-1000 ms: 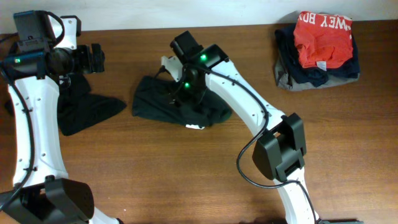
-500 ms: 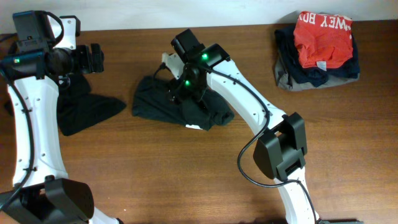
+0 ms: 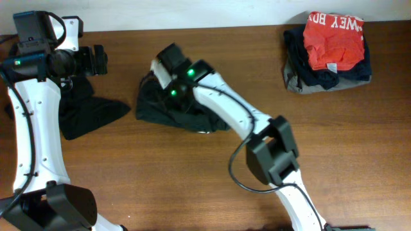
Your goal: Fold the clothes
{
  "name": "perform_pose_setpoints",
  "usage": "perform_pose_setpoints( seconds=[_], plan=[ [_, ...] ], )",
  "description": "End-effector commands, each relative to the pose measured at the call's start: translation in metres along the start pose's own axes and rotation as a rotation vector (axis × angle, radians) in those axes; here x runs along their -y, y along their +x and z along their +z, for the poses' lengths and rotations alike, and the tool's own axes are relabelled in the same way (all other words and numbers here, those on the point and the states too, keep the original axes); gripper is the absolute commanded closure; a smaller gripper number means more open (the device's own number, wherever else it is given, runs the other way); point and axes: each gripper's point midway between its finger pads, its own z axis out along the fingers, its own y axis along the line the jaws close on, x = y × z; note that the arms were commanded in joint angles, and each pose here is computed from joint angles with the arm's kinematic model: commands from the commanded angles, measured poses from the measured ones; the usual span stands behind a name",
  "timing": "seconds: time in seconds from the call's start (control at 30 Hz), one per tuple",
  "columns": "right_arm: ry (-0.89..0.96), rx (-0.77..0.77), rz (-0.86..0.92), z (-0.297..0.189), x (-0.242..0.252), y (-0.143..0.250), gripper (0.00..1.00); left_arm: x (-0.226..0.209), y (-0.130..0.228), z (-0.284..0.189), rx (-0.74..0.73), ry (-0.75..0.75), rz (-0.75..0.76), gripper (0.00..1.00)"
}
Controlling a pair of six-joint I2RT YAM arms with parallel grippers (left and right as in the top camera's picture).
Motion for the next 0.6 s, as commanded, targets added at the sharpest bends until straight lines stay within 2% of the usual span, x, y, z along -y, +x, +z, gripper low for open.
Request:
perform_pose_setpoints(
  seconds=[0.0, 0.1, 0.13, 0.23, 0.37, 0.47, 0.57],
  plan=[
    [-0.018, -0.007, 0.013, 0.001, -0.009, 0.0, 0.75, -0.005, -0.002, 0.0, 0.006, -0.013, -0.006, 0.01],
    [-0.027, 0.0, 0.005, -0.021, -0.009, -0.003, 0.37, -0.005, -0.002, 0.0, 0.006, -0.013, -0.006, 0.01],
    [-0.025, 0.004, 0.01, -0.027, -0.008, -0.005, 0.32, -0.005, -0.002, 0.0, 0.006, -0.013, -0.006, 0.01],
    [-0.014, 0.024, 0.032, -0.064, -0.004, -0.013, 0.25, -0.005, -0.003, 0.0, 0.006, -0.013, -0.006, 0.01],
    [0.024, 0.04, 0.125, -0.131, 0.015, -0.016, 0.24, -0.005, -0.003, 0.0, 0.006, -0.014, -0.005, 0.01],
    [0.055, 0.027, 0.237, -0.174, 0.041, -0.006, 0.22, -0.009, -0.002, 0.0, 0.003, -0.038, -0.006, 0.01],
    [0.096, -0.017, 0.399, -0.209, 0.088, 0.018, 0.2, -0.011, -0.002, 0.0, 0.002, -0.046, -0.006, 0.01]
  ],
)
